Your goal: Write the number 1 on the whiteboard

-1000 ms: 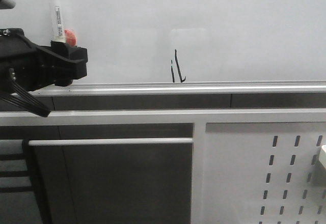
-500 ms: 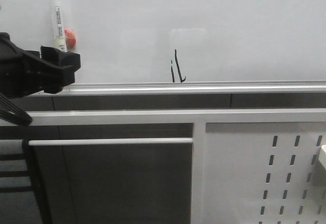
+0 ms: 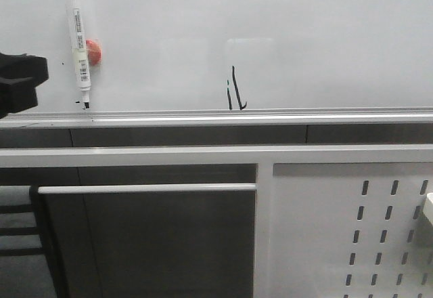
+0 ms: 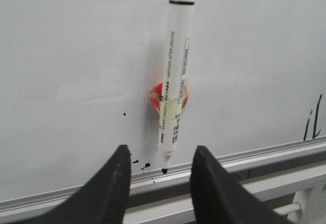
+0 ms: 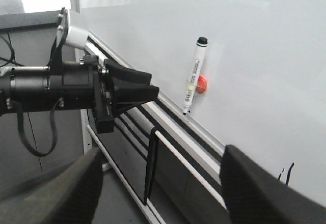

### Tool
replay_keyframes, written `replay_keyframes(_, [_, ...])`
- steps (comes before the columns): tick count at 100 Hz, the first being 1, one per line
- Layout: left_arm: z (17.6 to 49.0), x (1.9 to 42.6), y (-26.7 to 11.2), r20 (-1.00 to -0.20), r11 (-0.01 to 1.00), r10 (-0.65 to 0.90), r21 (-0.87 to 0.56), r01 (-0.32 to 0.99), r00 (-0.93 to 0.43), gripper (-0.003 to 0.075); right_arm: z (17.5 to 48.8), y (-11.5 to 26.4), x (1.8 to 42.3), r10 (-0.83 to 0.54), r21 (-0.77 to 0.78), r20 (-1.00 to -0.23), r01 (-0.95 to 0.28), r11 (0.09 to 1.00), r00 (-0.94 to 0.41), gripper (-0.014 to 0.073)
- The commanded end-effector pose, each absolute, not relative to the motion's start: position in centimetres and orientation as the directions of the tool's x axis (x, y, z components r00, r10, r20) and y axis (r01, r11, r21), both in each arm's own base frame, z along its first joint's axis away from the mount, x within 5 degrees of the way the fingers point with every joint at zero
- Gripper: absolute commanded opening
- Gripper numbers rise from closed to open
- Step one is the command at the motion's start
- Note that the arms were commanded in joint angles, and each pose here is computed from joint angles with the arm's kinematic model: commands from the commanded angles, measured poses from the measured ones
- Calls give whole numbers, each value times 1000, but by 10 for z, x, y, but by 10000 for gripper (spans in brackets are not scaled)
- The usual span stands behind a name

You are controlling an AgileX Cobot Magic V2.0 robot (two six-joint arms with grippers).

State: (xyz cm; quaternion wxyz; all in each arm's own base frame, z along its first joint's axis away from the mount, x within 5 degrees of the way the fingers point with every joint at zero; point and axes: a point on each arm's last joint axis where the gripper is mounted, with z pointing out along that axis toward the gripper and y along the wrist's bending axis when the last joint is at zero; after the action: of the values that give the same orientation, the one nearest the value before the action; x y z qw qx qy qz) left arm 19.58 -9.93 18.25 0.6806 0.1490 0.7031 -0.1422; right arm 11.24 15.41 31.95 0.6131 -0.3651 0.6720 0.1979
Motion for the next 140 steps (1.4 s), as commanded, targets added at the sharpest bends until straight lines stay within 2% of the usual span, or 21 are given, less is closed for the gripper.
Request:
replay_keyframes(1, [212, 186, -98, -974, 905, -90, 6, 425, 206, 120, 335, 150, 110, -208, -184, -976, -731, 657, 59, 445])
replay_keyframes(17, [215, 170, -90, -970, 899, -96, 12, 438, 223, -20, 330, 141, 104, -182, -146, -983, -737, 659, 32, 439])
replay_keyframes(64, [214, 124, -66, -955, 894, -118, 17, 447, 271, -22, 322, 112, 86, -114, -105, -993, -743, 661, 39, 167])
replay_keyframes(83, [223, 118, -62, -937, 897, -146, 10, 442, 317, -22, 322, 104, 83, -113, -131, -991, -730, 671, 74, 11])
replay_keyframes(95, [225, 118, -59, -931, 906, -160, -7, 423, 328, -22, 319, 100, 82, -113, -132, -991, -724, 677, 75, -55])
replay_keyframes(111, [225, 120, -53, -932, 931, -159, -31, 364, 326, -22, 318, 91, 84, -127, -159, -987, -668, 727, 97, -57])
replay_keyframes(129, [228, 126, -50, -934, 954, -125, -21, 298, 335, -22, 318, 64, 91, -230, -241, -970, -480, 843, 84, -57])
replay_keyframes(140, [236, 135, -56, -939, 954, -109, -7, 299, 326, -22, 319, 47, 90, -290, -294, -955, -387, 874, 70, -57])
